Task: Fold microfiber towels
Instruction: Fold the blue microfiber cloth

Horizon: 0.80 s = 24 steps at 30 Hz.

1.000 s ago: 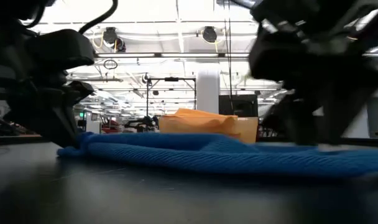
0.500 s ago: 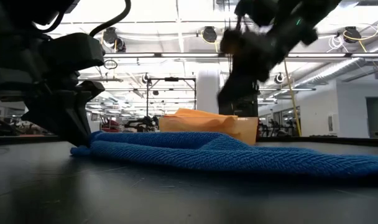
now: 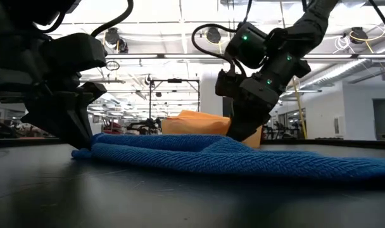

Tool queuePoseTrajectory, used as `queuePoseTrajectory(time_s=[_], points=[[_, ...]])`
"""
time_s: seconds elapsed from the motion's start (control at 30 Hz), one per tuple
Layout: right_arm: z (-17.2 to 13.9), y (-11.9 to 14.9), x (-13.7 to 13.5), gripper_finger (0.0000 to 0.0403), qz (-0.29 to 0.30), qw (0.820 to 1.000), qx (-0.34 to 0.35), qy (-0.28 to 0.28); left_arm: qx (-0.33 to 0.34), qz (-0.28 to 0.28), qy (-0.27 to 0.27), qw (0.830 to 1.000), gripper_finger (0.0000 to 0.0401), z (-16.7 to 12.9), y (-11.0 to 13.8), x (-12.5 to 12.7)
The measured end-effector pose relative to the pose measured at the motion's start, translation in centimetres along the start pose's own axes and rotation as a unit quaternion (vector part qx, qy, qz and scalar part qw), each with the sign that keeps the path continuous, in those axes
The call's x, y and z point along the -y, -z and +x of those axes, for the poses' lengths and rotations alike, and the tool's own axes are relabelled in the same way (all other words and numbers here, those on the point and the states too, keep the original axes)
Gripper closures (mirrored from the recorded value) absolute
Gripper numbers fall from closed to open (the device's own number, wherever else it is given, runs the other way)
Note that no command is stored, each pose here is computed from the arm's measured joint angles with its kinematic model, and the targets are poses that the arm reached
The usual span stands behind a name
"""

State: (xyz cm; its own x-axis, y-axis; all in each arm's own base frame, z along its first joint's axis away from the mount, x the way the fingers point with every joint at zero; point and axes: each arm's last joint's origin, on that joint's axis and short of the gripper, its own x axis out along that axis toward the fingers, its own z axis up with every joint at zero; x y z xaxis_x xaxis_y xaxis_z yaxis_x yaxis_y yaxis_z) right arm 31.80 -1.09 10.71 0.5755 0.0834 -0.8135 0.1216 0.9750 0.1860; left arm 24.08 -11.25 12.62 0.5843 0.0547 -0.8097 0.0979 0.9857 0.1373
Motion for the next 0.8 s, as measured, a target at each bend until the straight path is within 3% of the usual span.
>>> queuePoseTrajectory(time_s=[0.1,0.3,0.47,0.6,0.8], points=[[-0.3,-0.1,-0.3,0.0278,-0.03,0.999,0.005,0.025,0.0,0.0,0.0,1.0,0.0398,0.0,0.0,0.0],[-2.9,-1.0,-1.1,0.0389,-0.052,0.997,0.04,0.04,0.0,0.001,-0.015,1.0,0.0394,-0.7,-0.4,-0.2],[-7.3,-2.5,-3.4,0.0397,-0.057,0.992,0.115,0.01,0.029,-0.012,-0.052,0.998,0.0397,-4.0,-2.9,-0.6],[-11.2,-3.0,-6.4,0.04,-0.078,0.978,0.19,-0.029,0.095,-0.001,-0.041,0.995,0.0398,-7.7,-5.5,-0.1],[-15.9,-1.8,-11.1,0.0402,-0.115,0.954,0.273,-0.047,0.193,0.026,-0.019,0.981,0.0399,-13.4,-8.9,1.8]])
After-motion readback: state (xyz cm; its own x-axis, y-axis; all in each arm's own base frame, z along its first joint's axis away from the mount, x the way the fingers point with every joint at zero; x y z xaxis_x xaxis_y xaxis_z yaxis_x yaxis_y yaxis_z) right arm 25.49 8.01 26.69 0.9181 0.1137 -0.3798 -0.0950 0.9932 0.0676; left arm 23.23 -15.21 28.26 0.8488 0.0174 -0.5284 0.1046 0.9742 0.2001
